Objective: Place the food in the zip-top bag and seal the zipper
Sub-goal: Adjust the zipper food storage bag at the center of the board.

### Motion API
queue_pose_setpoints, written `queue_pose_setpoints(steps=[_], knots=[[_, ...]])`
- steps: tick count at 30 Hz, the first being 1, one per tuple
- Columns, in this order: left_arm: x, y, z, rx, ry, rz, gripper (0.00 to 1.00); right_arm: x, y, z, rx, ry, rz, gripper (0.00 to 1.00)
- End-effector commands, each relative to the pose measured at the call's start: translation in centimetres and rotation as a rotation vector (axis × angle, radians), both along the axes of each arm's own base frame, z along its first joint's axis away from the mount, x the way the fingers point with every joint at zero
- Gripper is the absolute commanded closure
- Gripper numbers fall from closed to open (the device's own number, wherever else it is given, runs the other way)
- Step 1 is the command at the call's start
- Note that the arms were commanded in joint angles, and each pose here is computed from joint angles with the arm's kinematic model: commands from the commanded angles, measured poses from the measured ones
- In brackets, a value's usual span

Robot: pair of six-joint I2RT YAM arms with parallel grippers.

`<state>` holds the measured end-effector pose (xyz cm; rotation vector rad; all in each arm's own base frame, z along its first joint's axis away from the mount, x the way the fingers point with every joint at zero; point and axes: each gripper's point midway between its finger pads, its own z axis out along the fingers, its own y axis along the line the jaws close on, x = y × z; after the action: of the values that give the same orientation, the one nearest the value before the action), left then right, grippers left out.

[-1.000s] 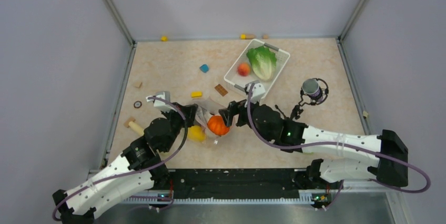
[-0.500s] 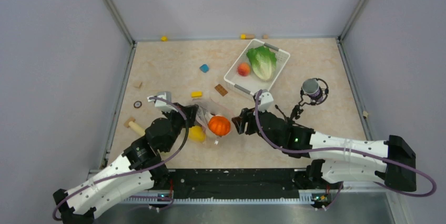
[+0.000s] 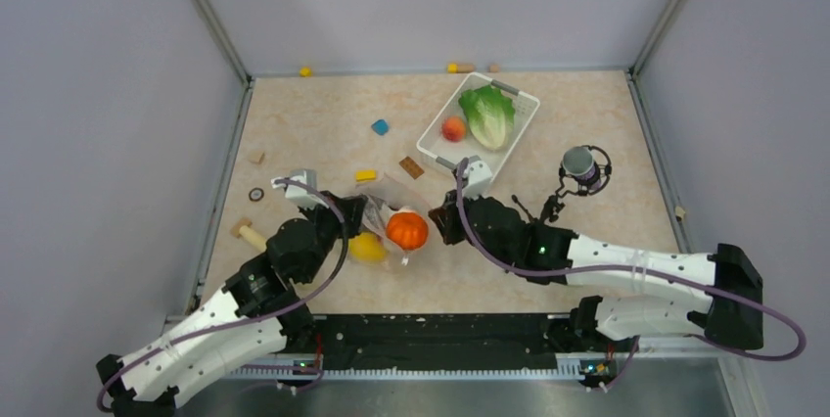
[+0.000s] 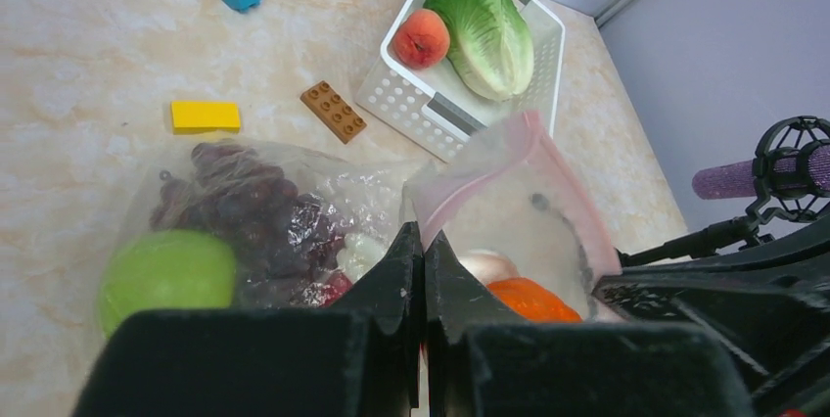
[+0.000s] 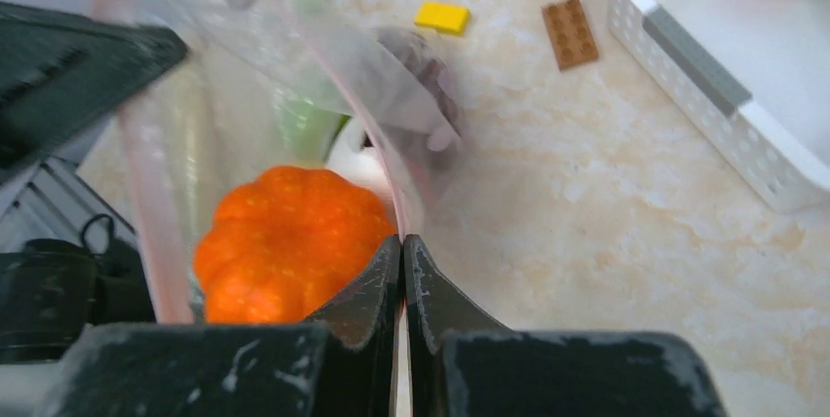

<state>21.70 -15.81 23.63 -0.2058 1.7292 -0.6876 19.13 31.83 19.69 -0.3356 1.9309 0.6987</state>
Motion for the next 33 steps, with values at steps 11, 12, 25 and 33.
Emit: queue_pose_setpoints(steps=[11, 12, 25, 33], knots=[[-3.6, 0.4, 14.0, -0.07, 0.02, -0.134, 1.0, -1.0, 2.0, 21.1, 0.161, -0.27, 0.172, 1.0], [-3.7, 0.5, 14.5, -0.065, 0.016, -0.138, 1.0, -0.9, 1.9, 21.8, 0.153, -0.275, 0.169, 1.0], [-0.9, 0.7, 7.8, 0.199, 0.231, 0.014, 1.0, 0.8, 6.7, 18.3, -0.098, -0.23, 0.238, 1.0], [-0.6, 1.1, 8.1, 0.171, 0.194, 0.04, 1.0, 4.1, 7.5, 16.0, -0.171, -0.256, 0.093, 1.0]])
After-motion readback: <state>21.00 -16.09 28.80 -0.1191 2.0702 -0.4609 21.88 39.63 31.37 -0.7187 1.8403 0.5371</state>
